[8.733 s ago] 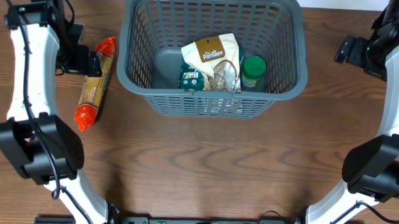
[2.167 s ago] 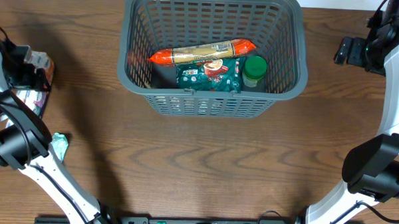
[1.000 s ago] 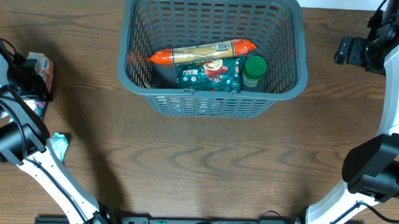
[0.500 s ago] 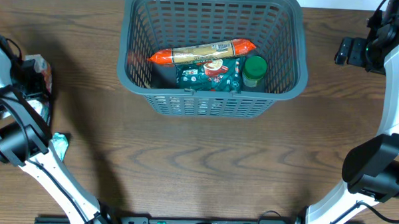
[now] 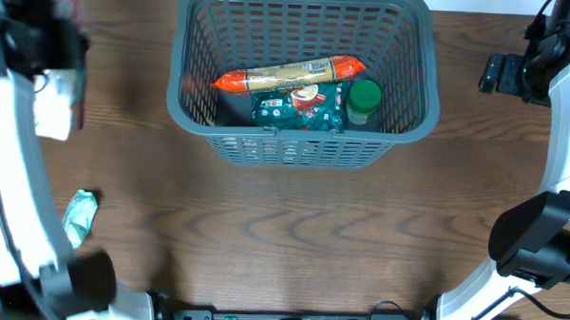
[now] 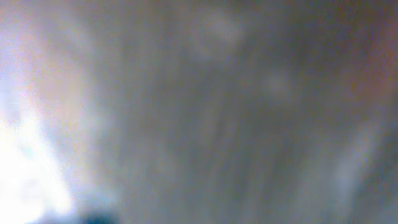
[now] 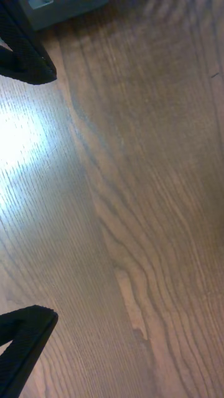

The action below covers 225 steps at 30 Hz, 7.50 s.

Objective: Pack container
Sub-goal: 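Lift the carton pack into the basket front and release it, then lower the left gripper to the mint-green tissue pack and grasp it, then carry the tissue pack into the basket and release it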

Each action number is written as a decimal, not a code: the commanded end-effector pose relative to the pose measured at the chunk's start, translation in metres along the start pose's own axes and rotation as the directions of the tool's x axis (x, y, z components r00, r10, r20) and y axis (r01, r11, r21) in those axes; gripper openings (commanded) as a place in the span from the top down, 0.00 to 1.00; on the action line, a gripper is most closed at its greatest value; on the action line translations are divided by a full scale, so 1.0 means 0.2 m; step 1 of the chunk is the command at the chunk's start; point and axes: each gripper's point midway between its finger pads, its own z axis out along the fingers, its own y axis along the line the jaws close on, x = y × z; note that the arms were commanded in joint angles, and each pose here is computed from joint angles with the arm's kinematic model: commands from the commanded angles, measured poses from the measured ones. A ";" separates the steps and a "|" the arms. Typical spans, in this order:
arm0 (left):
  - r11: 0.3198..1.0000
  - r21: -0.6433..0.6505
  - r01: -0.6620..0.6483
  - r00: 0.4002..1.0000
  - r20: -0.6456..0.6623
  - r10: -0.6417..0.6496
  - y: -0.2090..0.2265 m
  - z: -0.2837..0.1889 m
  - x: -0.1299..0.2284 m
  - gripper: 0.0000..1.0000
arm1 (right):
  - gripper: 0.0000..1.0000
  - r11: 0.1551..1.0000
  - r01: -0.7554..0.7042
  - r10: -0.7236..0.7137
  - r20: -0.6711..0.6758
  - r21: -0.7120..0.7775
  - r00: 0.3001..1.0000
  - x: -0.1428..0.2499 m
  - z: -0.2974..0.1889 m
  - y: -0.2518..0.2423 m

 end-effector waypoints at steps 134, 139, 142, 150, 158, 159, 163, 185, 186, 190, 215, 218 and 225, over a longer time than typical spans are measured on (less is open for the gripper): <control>1.000 0.005 -0.031 0.773 -0.634 0.027 0.36 0.62 1.87 0.01 | 0.01 1.000 -0.009 0.009 -0.055 0.002 0.998 0.07 0.02 0.00; 1.000 0.011 -0.027 0.768 -0.640 0.028 0.36 0.63 1.88 0.09 | 0.01 1.000 -0.017 0.017 -0.064 0.002 0.998 0.08 0.02 0.00; 0.999 0.004 -0.032 0.775 -0.632 0.027 0.37 0.64 1.87 0.22 | 0.01 1.000 -0.018 0.018 -0.070 0.002 0.997 0.08 0.02 0.00; 1.000 0.005 -0.030 0.776 -0.630 0.026 0.37 0.64 1.87 0.53 | 0.01 1.000 -0.016 0.017 -0.072 0.002 0.997 0.09 0.01 0.00; 1.000 -0.027 0.008 0.779 -0.627 -0.023 0.36 0.64 1.86 0.69 | 0.01 1.000 0.015 -0.015 -0.073 0.001 0.997 0.09 0.01 0.00; 1.000 -0.029 0.008 0.781 -0.625 -0.024 0.35 0.65 1.85 0.72 | 0.01 1.000 0.019 -0.019 -0.073 0.000 0.997 0.09 0.01 0.00; 0.999 -0.048 -0.002 0.806 -0.591 -0.027 0.34 0.65 1.76 0.87 | 0.01 1.000 0.021 -0.021 -0.071 0.000 0.997 0.08 0.01 0.00; 0.985 0.073 0.157 0.988 -0.004 -0.157 -0.10 0.05 0.24 0.95 | 0.01 0.997 -0.070 0.071 -0.071 0.009 0.995 0.09 0.02 -0.02; 0.990 0.094 0.103 0.994 0.031 -0.107 -0.16 0.00 0.16 0.95 | 0.01 0.995 -0.103 0.104 -0.071 0.013 0.992 0.09 0.02 -0.03; 0.981 0.134 -0.138 0.973 0.202 0.109 -0.44 -0.21 -0.12 0.95 | 0.01 0.979 -0.202 0.203 -0.071 0.030 0.977 0.09 0.02 -0.10; 0.287 0.278 -0.917 0.392 0.483 0.783 -2.23 0.42 0.22 0.94 | 0.01 0.905 -0.424 0.415 -0.151 -0.037 0.897 0.19 0.03 -0.31; 0.257 0.331 -0.908 0.394 0.464 0.794 -2.26 0.45 0.31 0.94 | 0.01 0.905 -0.424 0.415 -0.152 -0.037 0.897 0.19 0.03 -0.31; 0.271 0.428 -0.862 0.446 0.388 0.806 -2.23 0.48 0.43 0.57 | 0.01 0.905 -0.424 0.415 -0.150 -0.037 0.898 0.19 0.03 -0.31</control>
